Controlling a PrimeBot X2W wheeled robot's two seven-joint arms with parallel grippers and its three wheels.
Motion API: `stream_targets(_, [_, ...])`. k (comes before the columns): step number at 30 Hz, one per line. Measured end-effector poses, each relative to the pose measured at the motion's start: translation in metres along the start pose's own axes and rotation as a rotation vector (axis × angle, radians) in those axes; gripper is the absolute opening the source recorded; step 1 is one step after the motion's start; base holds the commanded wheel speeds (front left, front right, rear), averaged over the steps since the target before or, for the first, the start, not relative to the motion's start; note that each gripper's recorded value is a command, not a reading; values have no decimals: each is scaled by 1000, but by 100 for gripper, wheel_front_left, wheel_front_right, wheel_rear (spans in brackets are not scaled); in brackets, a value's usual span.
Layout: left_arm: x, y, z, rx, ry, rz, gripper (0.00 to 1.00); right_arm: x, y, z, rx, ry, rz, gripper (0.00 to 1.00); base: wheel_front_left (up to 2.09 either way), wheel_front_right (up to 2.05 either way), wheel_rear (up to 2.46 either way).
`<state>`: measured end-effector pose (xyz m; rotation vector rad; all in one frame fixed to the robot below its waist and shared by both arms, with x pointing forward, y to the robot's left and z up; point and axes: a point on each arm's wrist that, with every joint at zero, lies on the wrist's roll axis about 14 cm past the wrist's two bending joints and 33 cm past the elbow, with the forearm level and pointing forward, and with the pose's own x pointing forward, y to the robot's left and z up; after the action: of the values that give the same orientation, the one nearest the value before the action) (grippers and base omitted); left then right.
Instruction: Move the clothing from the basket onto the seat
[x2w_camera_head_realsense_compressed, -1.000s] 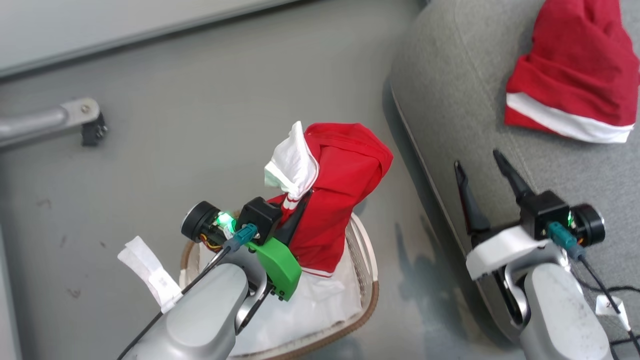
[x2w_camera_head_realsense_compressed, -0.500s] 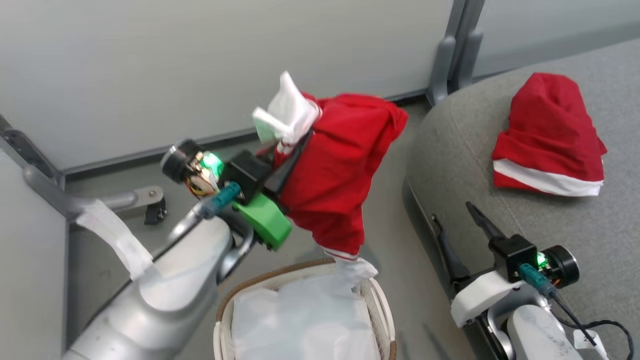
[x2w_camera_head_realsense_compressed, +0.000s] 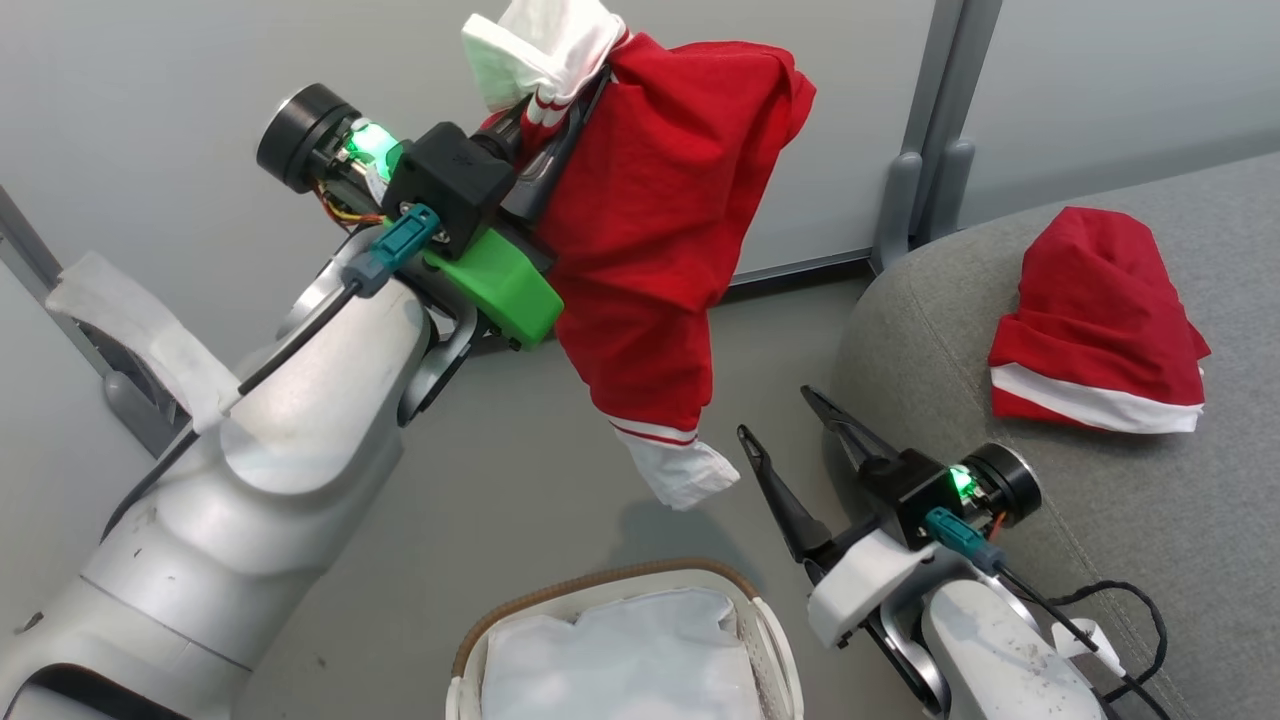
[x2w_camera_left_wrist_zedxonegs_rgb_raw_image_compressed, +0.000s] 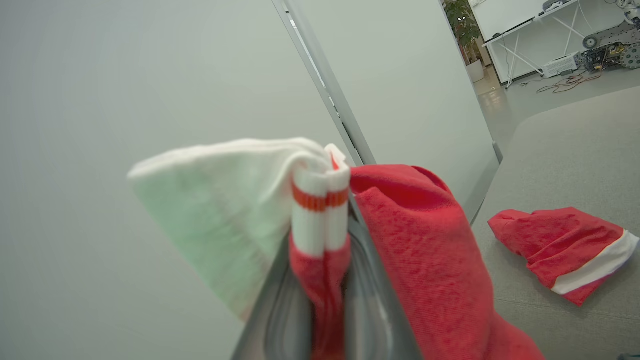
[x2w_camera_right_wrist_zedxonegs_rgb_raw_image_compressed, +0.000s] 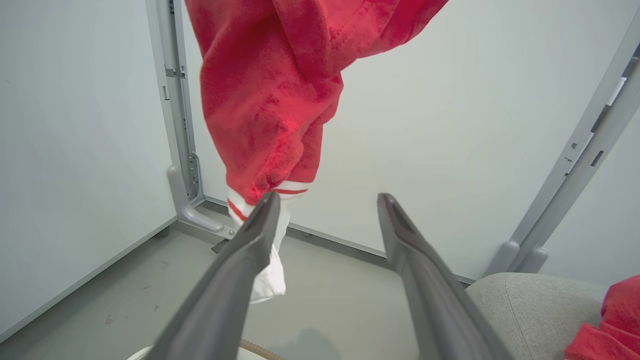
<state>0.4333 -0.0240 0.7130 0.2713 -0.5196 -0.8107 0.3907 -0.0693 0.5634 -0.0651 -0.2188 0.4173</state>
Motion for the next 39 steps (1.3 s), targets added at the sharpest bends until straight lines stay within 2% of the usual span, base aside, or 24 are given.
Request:
stream_targets(7, [5,-8,19,22,-33,-31,0,17,23,-1,-9,13,92,100,0,0,0])
stream_targets(17, [-1,-18,32,13,-58,-45,0,48,39,9,-28,11,173,100,0,0,0])
stream_targets(18, [-2,-18,33,12,-58,-44,0,51,40,10,-29,9,179,58,0,0,0])
stream_targets(19, [-4,-18,32,9,-57,-42,0,53,42,12,-28,6,186,38,0,0,0])
stream_targets(20, [-5,-17,31,1,-54,-38,0,55,43,14,-28,3,192,25,0,0,0])
stream_targets(21, [-8,-18,28,-8,-47,-34,0,57,45,14,-28,3,198,0,0,0,0])
stream_targets(33, [-38,-15,-26,-209,54,87,0,62,29,28,-35,-34,156,0,0,0,0])
stream_targets(34, [-42,-14,-31,-236,62,109,16,63,26,32,-38,-44,147,0,0,0,0])
stream_targets(35, [-45,-14,-36,-259,69,125,42,63,23,35,-40,-53,140,0,0,0,0])
stream_targets(36, [-50,-15,-44,-283,84,142,78,64,19,38,-41,-63,130,0,0,0,0])
stream_targets(37, [-56,-17,-52,-305,101,158,100,64,16,41,-42,-72,121,0,0,0,0])
stream_targets(39, [-66,-22,-68,-344,138,186,100,64,10,46,-47,-85,105,0,0,0,0])
